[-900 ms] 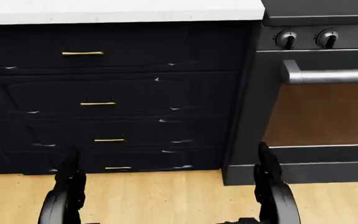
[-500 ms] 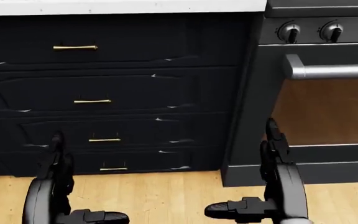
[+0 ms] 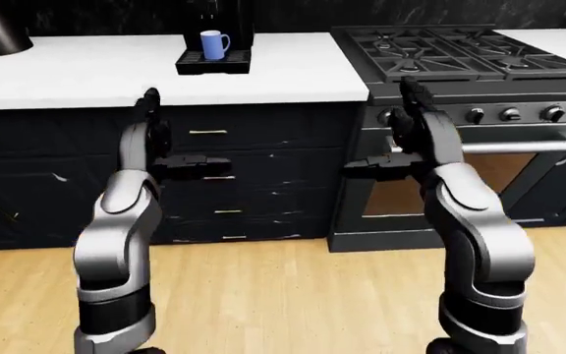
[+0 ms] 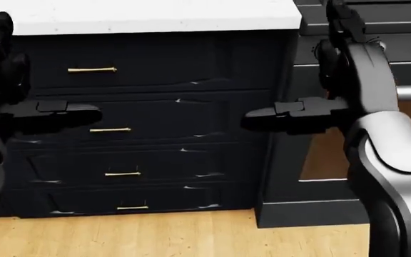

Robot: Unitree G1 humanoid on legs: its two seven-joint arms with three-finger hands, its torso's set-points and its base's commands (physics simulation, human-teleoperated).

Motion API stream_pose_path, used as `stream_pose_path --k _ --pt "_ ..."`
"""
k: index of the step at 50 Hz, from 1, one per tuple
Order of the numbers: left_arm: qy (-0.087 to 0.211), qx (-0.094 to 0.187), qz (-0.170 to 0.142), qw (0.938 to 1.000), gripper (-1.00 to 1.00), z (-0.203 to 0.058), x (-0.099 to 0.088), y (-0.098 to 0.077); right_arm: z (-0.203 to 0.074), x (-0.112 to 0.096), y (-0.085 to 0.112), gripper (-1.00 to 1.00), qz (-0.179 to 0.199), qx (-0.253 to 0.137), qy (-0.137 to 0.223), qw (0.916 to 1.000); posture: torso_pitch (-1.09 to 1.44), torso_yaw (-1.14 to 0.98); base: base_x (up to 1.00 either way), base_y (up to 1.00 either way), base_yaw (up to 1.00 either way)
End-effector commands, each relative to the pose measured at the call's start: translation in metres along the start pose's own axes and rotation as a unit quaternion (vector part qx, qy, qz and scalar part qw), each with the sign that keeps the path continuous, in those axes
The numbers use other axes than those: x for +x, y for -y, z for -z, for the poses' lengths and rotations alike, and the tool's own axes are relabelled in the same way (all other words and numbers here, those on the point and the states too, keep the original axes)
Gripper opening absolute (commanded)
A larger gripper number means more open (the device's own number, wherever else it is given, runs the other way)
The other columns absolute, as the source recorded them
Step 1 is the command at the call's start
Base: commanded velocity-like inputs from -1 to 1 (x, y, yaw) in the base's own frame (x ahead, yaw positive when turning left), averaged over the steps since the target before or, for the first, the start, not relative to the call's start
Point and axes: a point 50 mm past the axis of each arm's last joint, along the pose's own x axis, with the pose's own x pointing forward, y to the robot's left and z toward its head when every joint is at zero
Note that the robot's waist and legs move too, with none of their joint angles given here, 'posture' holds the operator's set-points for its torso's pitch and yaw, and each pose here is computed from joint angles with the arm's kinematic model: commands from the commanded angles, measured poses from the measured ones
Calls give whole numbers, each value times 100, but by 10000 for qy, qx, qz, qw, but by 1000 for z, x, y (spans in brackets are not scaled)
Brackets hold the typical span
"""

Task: Press the button on the coffee machine to serve coffee.

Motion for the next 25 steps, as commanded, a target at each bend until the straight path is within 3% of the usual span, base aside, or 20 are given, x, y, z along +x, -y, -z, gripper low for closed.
stream_pose_path --k 1,5,8,17,25 --pt "443 -12 42 9990 100 -29 2 -1 -21 0 0 100 -32 31 307 9995 0 0 0 0 0" --pt "492 -33 -10 9988 100 -54 10 -6 -46 7 6 100 66 -128 548 9984 0 0 0 0 0" --pt "588 -196 -46 9981 100 -73 15 -9 -60 10 11 100 52 -163 557 9983 0 0 0 0 0" --pt "833 -220 -151 9962 100 -119 26 -19 -113 22 22 100 96 -133 698 9974 0 0 0 0 0" --pt "965 -232 -229 9948 100 -145 32 -25 -135 27 25 100 100 -201 821 9964 0 0 0 0 0"
